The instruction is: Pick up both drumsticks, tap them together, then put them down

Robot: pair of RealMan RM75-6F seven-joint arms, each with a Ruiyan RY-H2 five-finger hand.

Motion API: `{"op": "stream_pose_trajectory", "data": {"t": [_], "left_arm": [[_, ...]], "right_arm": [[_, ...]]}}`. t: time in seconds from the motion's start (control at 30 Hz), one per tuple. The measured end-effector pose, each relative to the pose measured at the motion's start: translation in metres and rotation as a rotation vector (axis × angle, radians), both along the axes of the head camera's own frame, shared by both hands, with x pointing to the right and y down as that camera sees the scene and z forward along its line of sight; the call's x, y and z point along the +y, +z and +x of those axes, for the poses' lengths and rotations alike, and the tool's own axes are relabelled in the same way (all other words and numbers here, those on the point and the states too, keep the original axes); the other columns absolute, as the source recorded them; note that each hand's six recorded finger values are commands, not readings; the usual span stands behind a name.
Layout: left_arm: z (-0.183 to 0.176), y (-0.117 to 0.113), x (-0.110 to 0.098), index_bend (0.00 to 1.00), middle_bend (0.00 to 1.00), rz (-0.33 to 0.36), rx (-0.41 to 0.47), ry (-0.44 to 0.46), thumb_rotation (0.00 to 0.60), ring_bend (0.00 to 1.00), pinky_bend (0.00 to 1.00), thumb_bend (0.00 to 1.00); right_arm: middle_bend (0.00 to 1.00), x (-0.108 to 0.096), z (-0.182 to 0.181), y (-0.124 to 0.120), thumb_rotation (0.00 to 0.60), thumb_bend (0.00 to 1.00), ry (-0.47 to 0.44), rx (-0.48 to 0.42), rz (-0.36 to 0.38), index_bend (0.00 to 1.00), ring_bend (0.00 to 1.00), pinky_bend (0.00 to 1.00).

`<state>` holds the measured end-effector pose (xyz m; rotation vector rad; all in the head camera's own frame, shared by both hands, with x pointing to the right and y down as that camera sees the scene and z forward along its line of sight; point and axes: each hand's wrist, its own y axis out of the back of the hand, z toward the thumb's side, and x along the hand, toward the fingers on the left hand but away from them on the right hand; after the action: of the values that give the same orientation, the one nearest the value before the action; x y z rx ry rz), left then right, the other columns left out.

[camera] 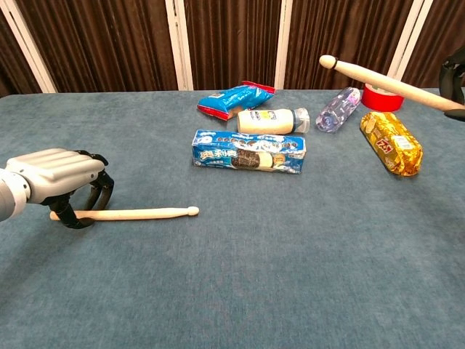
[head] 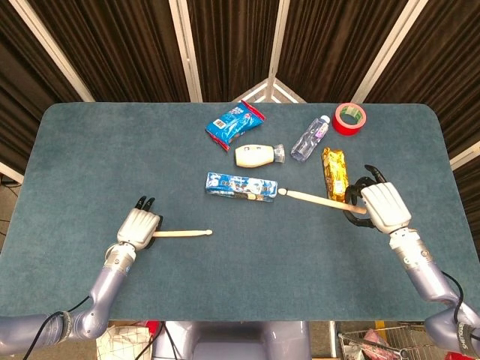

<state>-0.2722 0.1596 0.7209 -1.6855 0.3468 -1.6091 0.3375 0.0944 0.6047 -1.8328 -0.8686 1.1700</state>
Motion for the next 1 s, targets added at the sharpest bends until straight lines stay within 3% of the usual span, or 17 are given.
{"op": "stream_pose_trajectory", "data": {"t": [0.33,0.5,1.0], "left_arm": [[-0.0024,-0.0013,-0.0009,0.54,0.54,0.011,-0.027,0.003,0.6,0.06,0.0,0.47],[-0.0021,-0.0011,-0.0004,0.58,0.58,0.024,-0.054,0.023,0.6,0.09,0.0,0.53],[-0.0038,-0.0029,-0.0045,0.63,0.64,0.125,-0.125,0.077,0.6,0.13,0.0,0.54]], "right_arm": [[0.62,0.0001,0.0015,0.0003,0.6,0.44,0.003,0.007,0.002,0.75,0.36,0.1],[0.62,0.0002,0.0013,0.0008,0.6,0.44,0.0,0.01,0.0,0.76,0.36,0.1],[0.63,-0.0002,0.0028,-0.0018,0.6,0.44,-0.001,0.009,0.01,0.76,0.37,0.1]]}}
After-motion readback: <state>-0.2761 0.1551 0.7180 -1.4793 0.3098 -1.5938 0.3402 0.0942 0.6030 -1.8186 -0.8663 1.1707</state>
